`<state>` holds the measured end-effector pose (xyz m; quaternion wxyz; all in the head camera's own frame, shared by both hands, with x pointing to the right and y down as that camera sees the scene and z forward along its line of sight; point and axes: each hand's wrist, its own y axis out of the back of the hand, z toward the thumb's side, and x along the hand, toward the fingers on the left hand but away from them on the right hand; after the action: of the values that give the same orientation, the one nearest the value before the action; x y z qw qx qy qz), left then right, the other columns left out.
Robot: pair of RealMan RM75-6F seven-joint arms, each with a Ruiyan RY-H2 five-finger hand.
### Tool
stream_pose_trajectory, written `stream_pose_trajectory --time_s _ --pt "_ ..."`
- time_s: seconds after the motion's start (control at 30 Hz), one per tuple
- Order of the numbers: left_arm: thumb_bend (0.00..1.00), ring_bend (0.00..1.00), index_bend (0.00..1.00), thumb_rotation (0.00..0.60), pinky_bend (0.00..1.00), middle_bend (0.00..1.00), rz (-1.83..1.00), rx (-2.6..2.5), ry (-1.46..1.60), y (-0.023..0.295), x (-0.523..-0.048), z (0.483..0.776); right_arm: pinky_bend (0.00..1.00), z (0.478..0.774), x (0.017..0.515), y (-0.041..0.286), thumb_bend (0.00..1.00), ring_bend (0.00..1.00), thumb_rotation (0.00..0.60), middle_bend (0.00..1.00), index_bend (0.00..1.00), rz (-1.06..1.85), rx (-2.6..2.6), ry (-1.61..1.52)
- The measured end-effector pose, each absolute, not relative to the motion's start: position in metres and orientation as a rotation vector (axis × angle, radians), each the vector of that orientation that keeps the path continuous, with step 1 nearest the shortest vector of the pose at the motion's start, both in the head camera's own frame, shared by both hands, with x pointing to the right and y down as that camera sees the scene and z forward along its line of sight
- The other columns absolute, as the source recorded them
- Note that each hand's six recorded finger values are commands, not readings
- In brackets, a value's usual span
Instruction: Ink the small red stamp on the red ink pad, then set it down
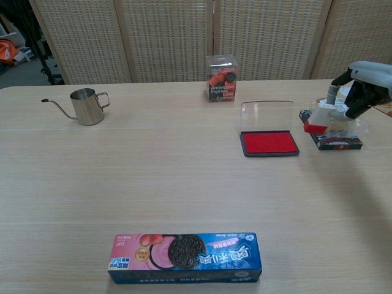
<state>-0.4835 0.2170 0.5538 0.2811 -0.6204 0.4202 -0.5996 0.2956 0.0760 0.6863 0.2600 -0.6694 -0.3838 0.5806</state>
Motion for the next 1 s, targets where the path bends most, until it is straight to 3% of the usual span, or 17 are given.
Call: stream_pose_trajectory --time_s 0.3,1.0 --pt "0.0 0.0 0.0 0.6 0.0 0.0 -1.597 -1.668 1.107 0.22 -0.479 0.555 1.0 0.696 0.329 0.108 0.49 1.0 0.6 0.96 0.55 1.574 -1.846 -1.04" --pt "0.0 0.0 0.0 0.6 0.0 0.0 -1.597 -1.671 1.097 0.222 -0.476 0.556 1.0 0.721 0.338 0.129 0.48 1.0 0.6 0.96 0.55 1.568 -1.838 -0.983"
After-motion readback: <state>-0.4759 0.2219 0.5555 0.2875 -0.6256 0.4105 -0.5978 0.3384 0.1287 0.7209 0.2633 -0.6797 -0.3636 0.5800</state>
